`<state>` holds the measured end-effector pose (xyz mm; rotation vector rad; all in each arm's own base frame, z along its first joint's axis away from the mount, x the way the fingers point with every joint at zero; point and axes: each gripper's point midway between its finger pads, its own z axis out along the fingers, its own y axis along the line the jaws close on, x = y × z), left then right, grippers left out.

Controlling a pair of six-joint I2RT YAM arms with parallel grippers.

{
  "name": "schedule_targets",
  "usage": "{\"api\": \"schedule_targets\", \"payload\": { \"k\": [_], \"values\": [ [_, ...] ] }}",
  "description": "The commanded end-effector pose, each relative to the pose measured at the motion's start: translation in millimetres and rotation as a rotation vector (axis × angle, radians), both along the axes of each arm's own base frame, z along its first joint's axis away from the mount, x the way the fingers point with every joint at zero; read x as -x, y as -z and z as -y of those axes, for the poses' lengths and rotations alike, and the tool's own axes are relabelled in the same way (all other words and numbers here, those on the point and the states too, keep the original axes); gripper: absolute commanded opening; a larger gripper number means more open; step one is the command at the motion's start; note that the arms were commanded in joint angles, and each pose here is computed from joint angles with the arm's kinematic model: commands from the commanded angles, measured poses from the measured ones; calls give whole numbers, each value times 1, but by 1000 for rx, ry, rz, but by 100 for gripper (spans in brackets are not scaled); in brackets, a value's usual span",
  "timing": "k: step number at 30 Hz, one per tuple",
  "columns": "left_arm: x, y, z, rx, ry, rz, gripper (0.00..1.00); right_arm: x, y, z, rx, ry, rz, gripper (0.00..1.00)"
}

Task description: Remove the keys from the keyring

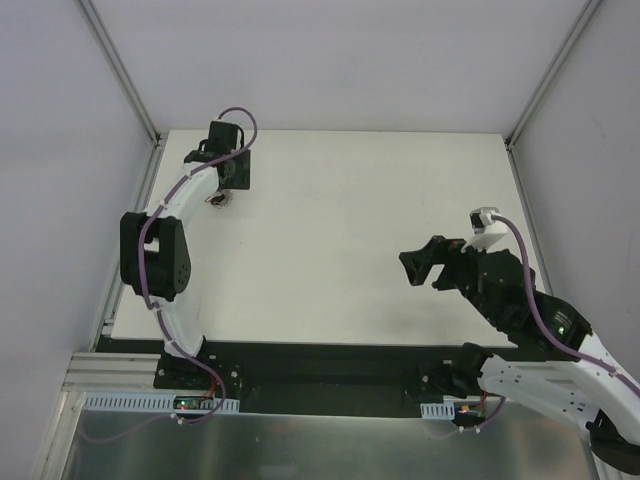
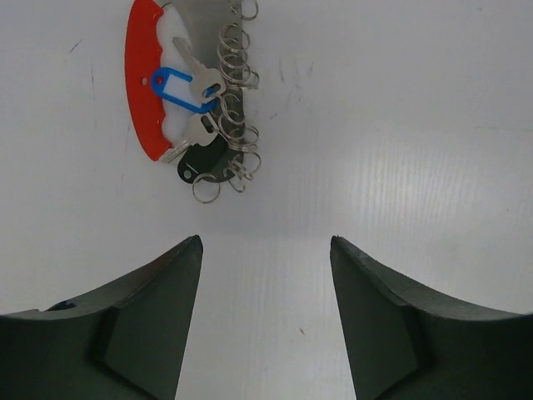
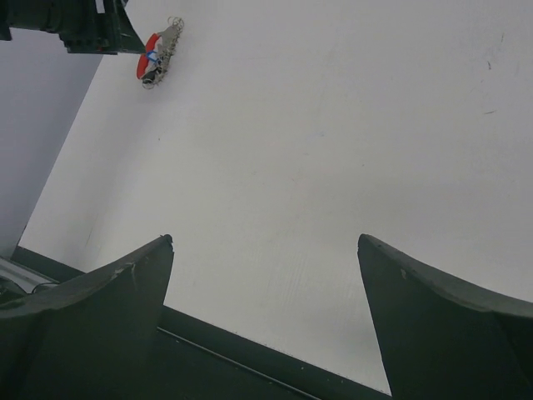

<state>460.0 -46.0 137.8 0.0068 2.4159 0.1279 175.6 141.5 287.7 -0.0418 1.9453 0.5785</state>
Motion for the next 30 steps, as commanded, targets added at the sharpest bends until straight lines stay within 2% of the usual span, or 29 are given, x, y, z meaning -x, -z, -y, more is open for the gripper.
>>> {"api": "schedule_targets", "payload": {
  "k": [1, 4, 5, 8, 13, 17, 30],
  "values": [
    [-25, -6, -17, 2, -20, 7, 63, 3, -15, 1, -60, -30, 78, 96],
    [-34, 9, -37, 46, -103, -16, 62, 4, -17, 3, -70, -30, 99, 96],
    [-36, 17, -34, 106, -112, -33, 62, 4, -16, 3, -67, -30, 99, 96],
    [-46, 26, -43, 178, -131, -43, 61, 2, -16, 2, -45, -33, 102, 96],
    [-61, 38, -74, 216, -188, -50, 61, -4, -16, -1, 21, -38, 107, 96],
    [-71, 59, -69, 300, -150, -88, 58, -9, -11, -5, 56, -34, 93, 96],
    [-85, 85, -45, 432, -100, -136, 52, -17, -2, -15, 102, -40, 71, 96]
  ]
}}
